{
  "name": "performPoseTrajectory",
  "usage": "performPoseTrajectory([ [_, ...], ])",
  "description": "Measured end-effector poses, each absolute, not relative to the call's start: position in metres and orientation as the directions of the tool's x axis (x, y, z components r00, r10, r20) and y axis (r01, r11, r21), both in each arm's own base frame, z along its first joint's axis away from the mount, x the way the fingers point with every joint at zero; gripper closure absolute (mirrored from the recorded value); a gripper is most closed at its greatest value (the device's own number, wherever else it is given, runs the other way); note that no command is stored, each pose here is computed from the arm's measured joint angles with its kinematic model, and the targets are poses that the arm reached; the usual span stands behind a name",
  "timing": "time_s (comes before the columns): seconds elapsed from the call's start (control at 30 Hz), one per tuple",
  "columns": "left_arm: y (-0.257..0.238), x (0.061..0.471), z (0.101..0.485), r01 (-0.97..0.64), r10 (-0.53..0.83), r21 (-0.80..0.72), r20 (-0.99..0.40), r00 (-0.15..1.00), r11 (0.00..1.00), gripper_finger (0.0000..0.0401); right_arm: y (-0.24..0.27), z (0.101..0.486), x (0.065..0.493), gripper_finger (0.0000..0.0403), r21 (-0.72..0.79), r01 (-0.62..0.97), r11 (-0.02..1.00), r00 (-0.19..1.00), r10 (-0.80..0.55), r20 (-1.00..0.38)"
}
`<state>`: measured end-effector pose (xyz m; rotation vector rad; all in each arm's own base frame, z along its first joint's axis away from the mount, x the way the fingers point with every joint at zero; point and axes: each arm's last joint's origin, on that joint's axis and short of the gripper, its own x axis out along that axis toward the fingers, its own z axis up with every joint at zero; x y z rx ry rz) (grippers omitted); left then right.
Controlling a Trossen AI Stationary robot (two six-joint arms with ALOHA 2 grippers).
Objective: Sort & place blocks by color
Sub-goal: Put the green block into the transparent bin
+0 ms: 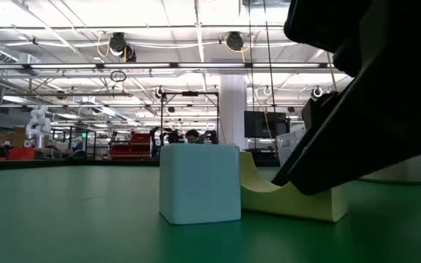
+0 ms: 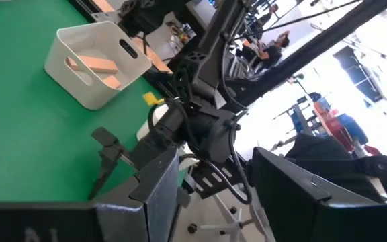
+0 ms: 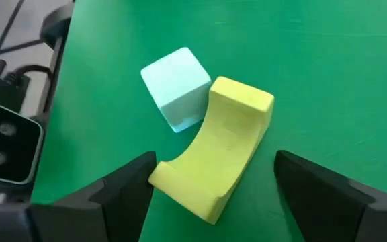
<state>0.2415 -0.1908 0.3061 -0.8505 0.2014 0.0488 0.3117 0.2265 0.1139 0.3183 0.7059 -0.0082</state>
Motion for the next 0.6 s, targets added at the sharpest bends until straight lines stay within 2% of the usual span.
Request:
performPoseTrajectory([
  [0.2,-0.190,0.241,0.304,-0.137,-0.033,-0.717,-0.217,0.976,0.684,0.0210,0.222,0.110,0.313,0.0106,0.171,0.092,0.981,0.765,0.040,-0.642],
  [0.37,-0.189,0.241,0.302,-0.145,-0.028,-0.709,-0.227,0.973,0.691,0.0210,0.217,0.110,0.317,0.0110,0.171,0.112,0.979,0.766,0.025,-0.643],
  [0.47,-0.189,0.242,0.302,-0.149,-0.025,-0.707,-0.229,0.973,0.691,0.0210,0.213,0.110,0.319,0.0128,0.171,0.121,0.978,0.765,0.018,-0.643],
  [0.6,-0.186,0.244,0.302,-0.156,-0.015,-0.707,-0.229,0.973,0.690,0.0210,0.209,0.110,0.322,0.0180,0.171,0.135,0.976,0.765,0.008,-0.644],
])
